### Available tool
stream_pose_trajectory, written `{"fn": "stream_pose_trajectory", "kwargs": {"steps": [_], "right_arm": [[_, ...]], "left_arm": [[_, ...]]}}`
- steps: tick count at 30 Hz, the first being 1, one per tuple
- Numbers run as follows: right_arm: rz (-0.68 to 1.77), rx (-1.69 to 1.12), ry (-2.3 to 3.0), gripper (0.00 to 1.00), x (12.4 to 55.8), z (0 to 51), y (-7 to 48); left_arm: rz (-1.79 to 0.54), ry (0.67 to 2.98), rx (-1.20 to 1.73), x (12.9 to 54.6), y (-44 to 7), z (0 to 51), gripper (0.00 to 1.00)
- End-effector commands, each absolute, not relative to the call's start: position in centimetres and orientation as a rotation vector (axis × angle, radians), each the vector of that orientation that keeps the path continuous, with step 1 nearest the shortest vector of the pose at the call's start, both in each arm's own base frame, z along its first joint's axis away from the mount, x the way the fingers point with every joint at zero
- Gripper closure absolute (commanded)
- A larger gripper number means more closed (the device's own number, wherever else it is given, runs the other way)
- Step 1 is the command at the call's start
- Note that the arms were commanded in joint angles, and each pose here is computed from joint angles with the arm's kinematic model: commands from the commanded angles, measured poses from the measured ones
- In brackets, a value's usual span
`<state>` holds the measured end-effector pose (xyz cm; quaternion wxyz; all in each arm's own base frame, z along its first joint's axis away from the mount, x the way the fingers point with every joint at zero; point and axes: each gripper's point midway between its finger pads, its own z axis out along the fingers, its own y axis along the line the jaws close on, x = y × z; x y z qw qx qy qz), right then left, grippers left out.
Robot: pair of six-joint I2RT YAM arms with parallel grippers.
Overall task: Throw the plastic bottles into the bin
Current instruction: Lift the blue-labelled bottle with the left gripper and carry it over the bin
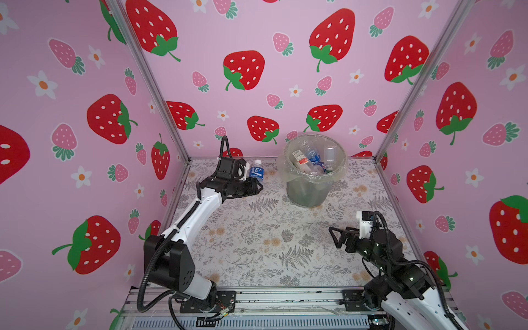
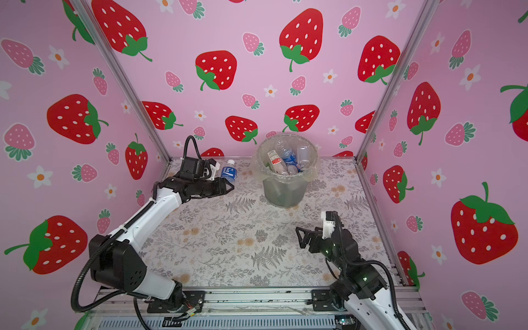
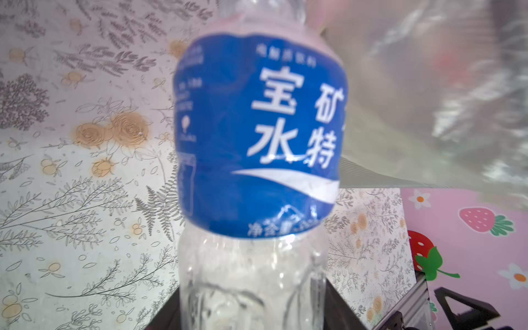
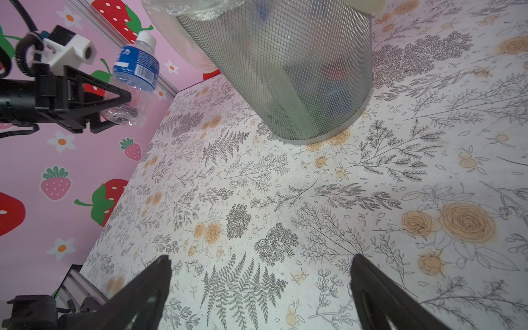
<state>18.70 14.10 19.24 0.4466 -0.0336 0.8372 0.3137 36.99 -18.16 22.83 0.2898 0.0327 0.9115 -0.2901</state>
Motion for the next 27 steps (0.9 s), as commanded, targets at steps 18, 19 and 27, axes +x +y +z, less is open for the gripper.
{"fn": "stream_pose_trajectory", "kwargs": {"steps": [18, 19, 27], "right_arm": [[0.723, 0.115, 1.973, 0.00, 18.9, 20.5, 10.9], [0.725, 0.116, 1.971, 0.00, 18.9, 20.5, 10.9], [0.723, 0.130, 1.968, 0.00, 18.9, 20.6, 10.7]], "left_arm": [[-0.864, 2.086, 0.243, 30.3, -23.6, 32.1, 0.41], [-0.873, 2.062, 0.249, 30.4, -24.0, 33.3, 0.41], [-0.965, 1.983, 0.242, 34.1, -30.6, 39.8, 0.39]]}}
